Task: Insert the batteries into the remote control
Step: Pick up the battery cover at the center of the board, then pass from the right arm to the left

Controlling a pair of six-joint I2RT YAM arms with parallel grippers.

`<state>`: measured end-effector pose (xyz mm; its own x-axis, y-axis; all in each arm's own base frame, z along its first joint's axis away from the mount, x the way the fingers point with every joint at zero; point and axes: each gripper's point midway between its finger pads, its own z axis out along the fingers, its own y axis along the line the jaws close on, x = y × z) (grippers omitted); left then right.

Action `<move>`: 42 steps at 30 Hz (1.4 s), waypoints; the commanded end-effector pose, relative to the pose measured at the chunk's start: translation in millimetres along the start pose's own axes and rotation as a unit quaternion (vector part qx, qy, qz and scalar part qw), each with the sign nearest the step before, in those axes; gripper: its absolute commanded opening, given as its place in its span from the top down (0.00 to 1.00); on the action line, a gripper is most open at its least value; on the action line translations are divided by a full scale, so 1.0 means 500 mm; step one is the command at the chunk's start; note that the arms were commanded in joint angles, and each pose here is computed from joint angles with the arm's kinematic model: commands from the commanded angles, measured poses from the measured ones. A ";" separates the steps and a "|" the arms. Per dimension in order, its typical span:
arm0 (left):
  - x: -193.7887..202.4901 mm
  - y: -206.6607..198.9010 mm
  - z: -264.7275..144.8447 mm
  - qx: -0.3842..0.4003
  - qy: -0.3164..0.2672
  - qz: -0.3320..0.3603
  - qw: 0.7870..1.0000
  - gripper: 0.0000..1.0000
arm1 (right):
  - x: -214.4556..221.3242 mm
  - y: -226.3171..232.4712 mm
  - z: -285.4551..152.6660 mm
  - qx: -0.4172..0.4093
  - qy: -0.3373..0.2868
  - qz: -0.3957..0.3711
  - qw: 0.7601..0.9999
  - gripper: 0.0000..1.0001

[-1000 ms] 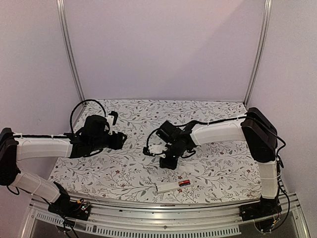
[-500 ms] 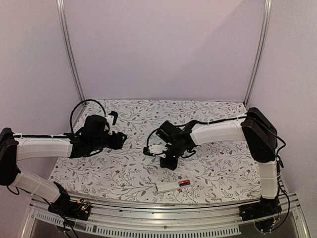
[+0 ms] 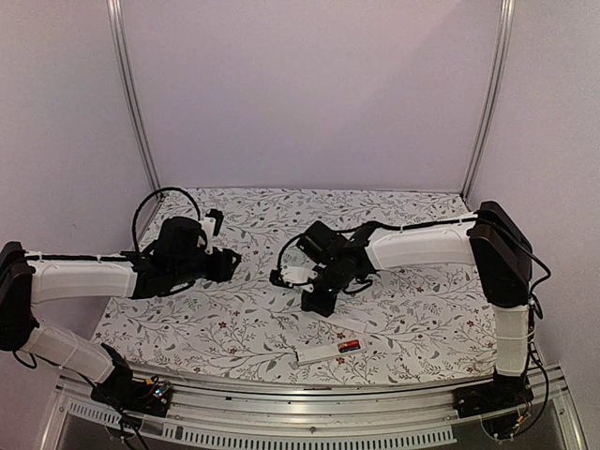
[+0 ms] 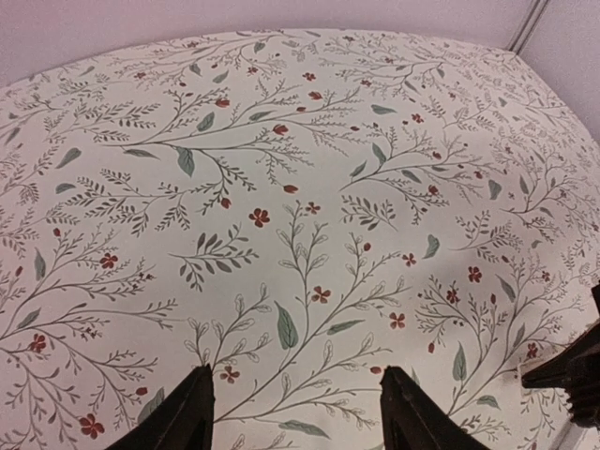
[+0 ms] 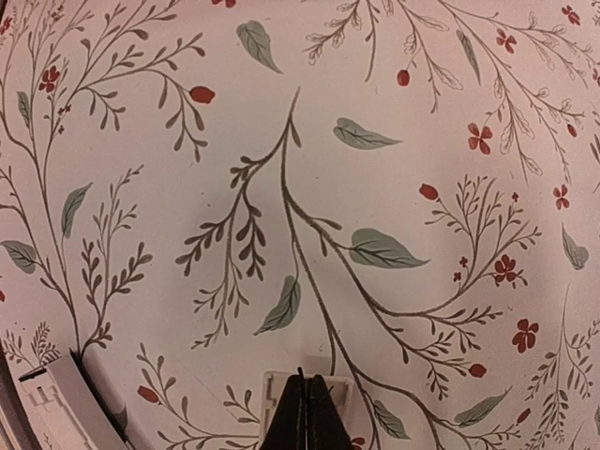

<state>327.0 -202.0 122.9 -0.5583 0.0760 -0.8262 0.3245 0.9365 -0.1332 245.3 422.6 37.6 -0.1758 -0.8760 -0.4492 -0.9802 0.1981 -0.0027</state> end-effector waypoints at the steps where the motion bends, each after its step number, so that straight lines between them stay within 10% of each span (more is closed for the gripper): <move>1: -0.022 -0.001 -0.002 0.009 -0.016 -0.005 1.000 0.40 | -0.054 -0.014 -0.052 0.015 -0.043 0.002 0.999 1.00; 19: -0.105 -0.112 -0.111 0.169 -0.148 0.013 0.974 0.40 | -0.190 -0.113 -0.239 0.127 -0.188 0.058 0.972 1.00; 27: -0.130 -0.222 -0.178 0.228 -0.207 0.063 0.949 0.22 | -0.246 -0.128 -0.343 0.162 -0.263 0.071 0.949 1.00; 42: -0.183 -0.305 -0.148 0.304 -0.207 -0.086 0.926 0.16 | -0.313 -0.102 -0.453 0.188 -0.360 0.082 0.910 1.00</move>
<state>274.3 -310.5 237.1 -0.3280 -0.2173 -0.9193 0.6821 0.6188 -0.3896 308.6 449.0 283.2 -0.1056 -0.4128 -0.9047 -0.8330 0.5335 -0.1462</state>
